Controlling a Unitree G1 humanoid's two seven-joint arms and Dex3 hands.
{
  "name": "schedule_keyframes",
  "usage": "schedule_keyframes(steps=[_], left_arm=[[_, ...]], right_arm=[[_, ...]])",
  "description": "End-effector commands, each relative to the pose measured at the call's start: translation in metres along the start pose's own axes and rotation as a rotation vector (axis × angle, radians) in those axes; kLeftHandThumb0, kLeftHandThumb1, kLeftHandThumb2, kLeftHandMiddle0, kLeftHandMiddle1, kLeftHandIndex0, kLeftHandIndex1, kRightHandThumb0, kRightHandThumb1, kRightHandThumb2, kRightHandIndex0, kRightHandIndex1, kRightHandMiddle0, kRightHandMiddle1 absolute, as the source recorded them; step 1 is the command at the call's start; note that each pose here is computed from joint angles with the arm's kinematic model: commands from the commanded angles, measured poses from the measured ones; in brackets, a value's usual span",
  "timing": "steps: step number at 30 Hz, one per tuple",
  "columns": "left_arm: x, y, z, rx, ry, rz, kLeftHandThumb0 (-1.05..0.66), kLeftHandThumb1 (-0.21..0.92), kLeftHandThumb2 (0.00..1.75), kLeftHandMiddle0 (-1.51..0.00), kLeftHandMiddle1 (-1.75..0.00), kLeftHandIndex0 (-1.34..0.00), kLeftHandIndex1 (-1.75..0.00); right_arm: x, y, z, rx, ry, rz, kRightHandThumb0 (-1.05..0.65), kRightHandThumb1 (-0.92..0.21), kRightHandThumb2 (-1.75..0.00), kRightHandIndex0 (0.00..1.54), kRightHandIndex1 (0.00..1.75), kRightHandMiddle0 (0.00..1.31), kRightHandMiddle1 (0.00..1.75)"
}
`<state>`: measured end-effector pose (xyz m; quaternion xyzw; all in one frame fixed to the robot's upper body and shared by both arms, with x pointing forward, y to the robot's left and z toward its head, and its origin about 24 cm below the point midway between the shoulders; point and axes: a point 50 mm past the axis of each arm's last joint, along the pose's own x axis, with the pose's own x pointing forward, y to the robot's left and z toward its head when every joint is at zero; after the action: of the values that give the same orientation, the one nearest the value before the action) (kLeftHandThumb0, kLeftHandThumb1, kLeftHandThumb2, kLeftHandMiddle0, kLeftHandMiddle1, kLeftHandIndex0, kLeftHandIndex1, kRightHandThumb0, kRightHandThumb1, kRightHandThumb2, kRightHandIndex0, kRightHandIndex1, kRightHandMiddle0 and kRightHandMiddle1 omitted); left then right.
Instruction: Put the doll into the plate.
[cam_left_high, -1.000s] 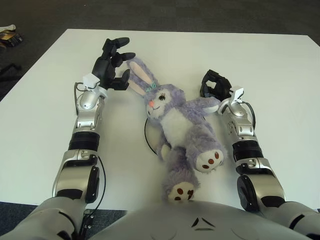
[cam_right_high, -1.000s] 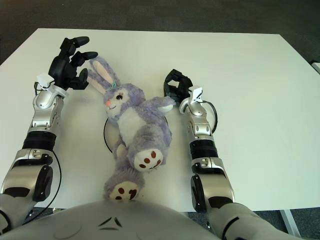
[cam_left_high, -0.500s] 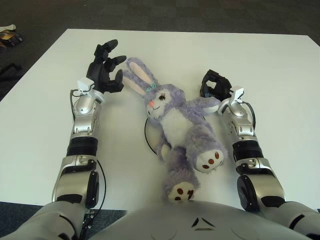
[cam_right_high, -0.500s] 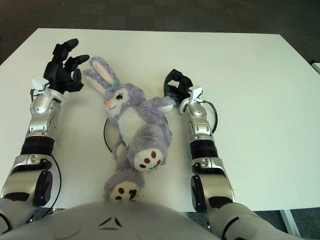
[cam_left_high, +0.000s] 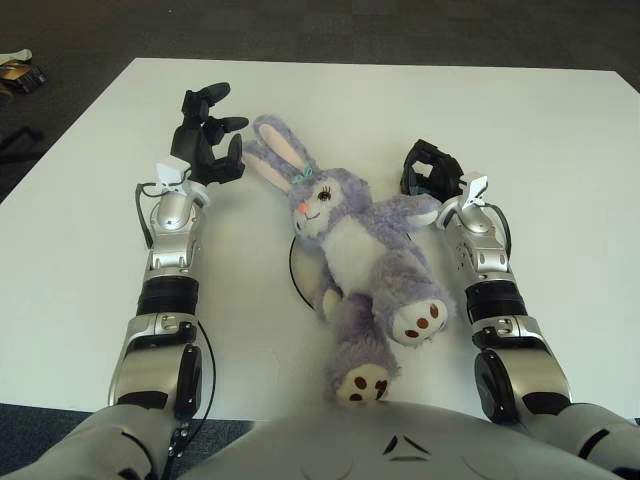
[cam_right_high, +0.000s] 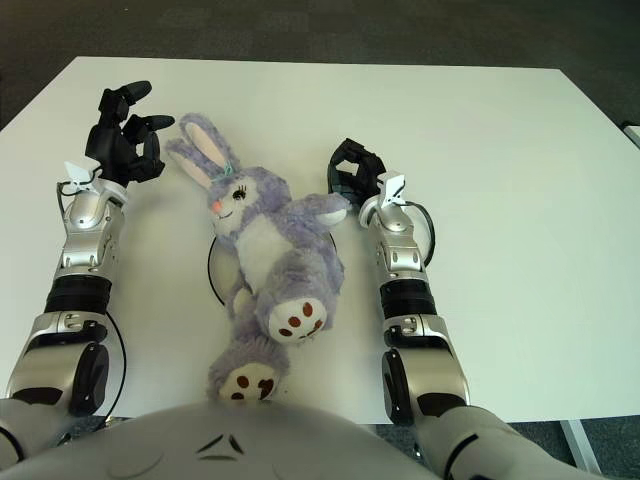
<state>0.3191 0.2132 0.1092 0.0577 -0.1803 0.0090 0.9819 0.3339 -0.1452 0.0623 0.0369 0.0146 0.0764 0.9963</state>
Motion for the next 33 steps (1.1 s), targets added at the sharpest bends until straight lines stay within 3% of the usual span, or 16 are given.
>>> schedule_keyframes(steps=[1, 13, 22, 33], left_arm=[[-0.008, -0.003, -0.009, 0.027, 0.050, 0.027, 0.00, 0.50, 1.10, -0.38, -1.73, -0.34, -1.72], [-0.017, -0.016, -0.028, 0.004, 0.073, -0.041, -0.01, 0.30, 1.34, -0.51, -1.75, -0.50, -1.75], [-0.022, -0.023, -0.029, -0.041, 0.085, -0.053, -0.01, 0.27, 1.38, -0.53, -1.75, -0.52, -1.75], [-0.036, -0.035, -0.031, -0.111, 0.154, -0.076, -0.01, 0.27, 1.37, -0.53, -1.75, -0.52, -1.75]], right_arm=[[-0.012, -0.013, -0.032, 0.018, 0.149, -0.062, -0.50, -0.28, -1.36, 1.15, 1.75, 0.64, 1.75], [-0.013, -0.019, -0.026, 0.021, 0.065, -0.171, -0.49, -0.29, -1.35, 1.16, 1.75, 0.64, 1.75], [-0.017, -0.021, -0.025, 0.018, 0.036, -0.246, -0.48, -0.33, -1.30, 1.14, 1.75, 0.60, 1.75], [-0.022, -0.021, -0.021, 0.011, -0.025, -0.301, -0.49, -0.30, -1.34, 1.12, 1.75, 0.63, 1.75]])
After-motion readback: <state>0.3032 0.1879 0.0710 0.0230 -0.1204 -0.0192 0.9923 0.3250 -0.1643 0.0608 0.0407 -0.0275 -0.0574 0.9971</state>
